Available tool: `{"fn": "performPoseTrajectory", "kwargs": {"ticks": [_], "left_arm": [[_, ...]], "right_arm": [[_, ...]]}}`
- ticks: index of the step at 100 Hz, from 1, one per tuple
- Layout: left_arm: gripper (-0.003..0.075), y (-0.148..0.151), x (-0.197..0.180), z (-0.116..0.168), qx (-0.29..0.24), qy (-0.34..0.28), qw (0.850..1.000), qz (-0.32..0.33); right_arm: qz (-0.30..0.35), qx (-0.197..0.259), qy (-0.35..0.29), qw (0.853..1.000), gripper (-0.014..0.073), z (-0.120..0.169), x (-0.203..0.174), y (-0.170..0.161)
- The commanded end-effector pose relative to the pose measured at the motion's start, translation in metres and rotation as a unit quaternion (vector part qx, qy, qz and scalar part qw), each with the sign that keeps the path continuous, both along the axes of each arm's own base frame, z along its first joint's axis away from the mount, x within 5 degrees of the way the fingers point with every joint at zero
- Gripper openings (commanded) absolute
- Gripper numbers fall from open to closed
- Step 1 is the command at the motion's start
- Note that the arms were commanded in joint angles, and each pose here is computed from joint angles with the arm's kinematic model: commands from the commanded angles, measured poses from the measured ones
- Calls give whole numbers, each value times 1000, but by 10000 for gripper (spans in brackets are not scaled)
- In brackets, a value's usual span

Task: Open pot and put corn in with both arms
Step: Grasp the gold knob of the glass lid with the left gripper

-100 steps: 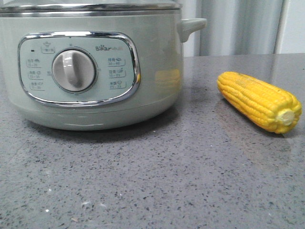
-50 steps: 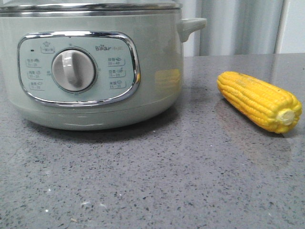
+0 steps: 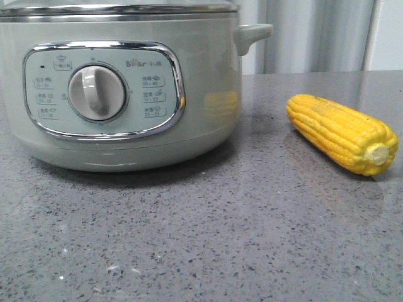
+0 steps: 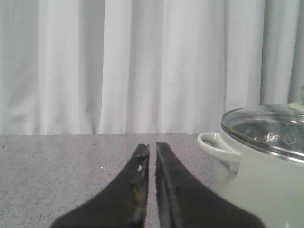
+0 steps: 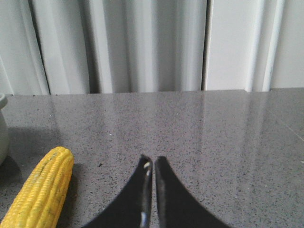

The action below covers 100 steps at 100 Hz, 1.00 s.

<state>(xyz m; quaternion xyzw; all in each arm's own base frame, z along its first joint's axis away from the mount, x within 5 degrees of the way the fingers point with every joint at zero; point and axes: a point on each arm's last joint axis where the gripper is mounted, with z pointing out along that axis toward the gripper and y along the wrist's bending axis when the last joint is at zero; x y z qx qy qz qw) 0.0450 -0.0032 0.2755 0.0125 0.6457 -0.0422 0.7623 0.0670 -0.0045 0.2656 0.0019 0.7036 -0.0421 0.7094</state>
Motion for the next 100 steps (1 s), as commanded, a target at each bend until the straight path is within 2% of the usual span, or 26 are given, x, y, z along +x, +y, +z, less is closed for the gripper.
{"fn": "performPoseTrajectory", "kwargs": {"ticks": [1, 20, 33, 52, 71, 86, 93, 100], "left_arm": [[-20, 0, 2, 31, -9, -44, 999, -1], [-20, -2, 19, 58, -8, -33, 999, -1], [-20, -3, 38, 75, -9, -44, 999, -2], [-20, -9, 66, 102, -9, -36, 999, -18], [-18, -28, 95, 120, -10, -40, 996, -75], [-12, -58, 117, 122, 1, -44, 989, -145], [28, -75, 126, 119, 15, -55, 982, -177], [102, -88, 132, 115, 17, -66, 977, -203]], "right_arm": [[1, -1, -23, 1000, -63, 23, 9, 0], [11, 1, -17, 1000, -63, 35, 22, 1], [17, 74, -49, 996, -67, 40, 25, 1], [16, 79, -35, 996, -66, 38, 26, 1], [16, 75, -32, 997, -66, 37, 26, 1], [16, 75, -32, 997, -66, 37, 26, 1], [16, 75, -32, 997, -66, 37, 26, 1], [16, 75, -32, 997, -66, 37, 26, 1]]}}
